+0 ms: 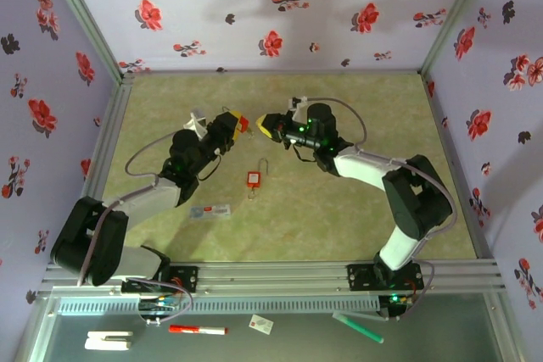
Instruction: Unlock with the key
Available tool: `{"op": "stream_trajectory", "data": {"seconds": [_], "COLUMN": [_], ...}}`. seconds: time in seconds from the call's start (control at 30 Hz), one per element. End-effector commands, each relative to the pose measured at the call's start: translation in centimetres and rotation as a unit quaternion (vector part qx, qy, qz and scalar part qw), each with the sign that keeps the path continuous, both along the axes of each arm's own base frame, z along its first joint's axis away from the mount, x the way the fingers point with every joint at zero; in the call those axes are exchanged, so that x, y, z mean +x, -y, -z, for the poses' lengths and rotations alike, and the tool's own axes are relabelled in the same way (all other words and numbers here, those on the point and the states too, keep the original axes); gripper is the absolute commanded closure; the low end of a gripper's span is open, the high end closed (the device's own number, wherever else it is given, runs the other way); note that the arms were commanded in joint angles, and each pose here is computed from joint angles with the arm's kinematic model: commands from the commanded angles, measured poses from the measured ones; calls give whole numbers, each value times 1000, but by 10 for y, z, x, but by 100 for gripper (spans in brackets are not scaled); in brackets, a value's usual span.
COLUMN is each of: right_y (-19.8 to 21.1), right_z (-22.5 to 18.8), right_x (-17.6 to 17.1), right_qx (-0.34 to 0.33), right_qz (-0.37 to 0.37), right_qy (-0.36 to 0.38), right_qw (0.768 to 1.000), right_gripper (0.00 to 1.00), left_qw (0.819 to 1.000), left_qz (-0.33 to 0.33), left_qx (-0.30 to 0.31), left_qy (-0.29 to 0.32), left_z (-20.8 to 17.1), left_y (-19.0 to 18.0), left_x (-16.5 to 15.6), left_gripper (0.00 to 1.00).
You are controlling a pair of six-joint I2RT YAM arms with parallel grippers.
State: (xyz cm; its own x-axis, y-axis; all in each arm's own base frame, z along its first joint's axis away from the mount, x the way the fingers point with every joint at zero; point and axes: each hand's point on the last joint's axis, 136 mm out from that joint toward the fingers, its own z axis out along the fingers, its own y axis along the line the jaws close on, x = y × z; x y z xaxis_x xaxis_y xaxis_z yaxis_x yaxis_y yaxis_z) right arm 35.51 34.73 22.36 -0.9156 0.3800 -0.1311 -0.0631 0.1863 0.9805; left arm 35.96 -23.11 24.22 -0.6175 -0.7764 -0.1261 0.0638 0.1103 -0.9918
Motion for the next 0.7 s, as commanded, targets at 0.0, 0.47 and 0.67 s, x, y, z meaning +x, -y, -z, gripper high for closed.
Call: {"op": "stream_trajectory", "data": {"seconds": [0.0, 0.47, 0.67], "right_y": [12, -3, -1], "right_z": [-16, 2, 4], "right_x": [-5, -61, -60], "right_qx": [-43, -276, -279], "right_qz": [14, -82, -71], "right_qy": [55, 192, 198], "right_qw": [997, 938, 937], "right_gripper": [85, 68, 73], "left_qw": [999, 994, 992], "left_qz": [7, 39, 49], "left_qx": [-1, 91, 100], "left_qy": [33, -47, -54], "left_z": [-18, -4, -6], "left_y": [1, 9, 14], "left_x": [-2, -7, -9], "left_gripper": [100, 100, 100]}}
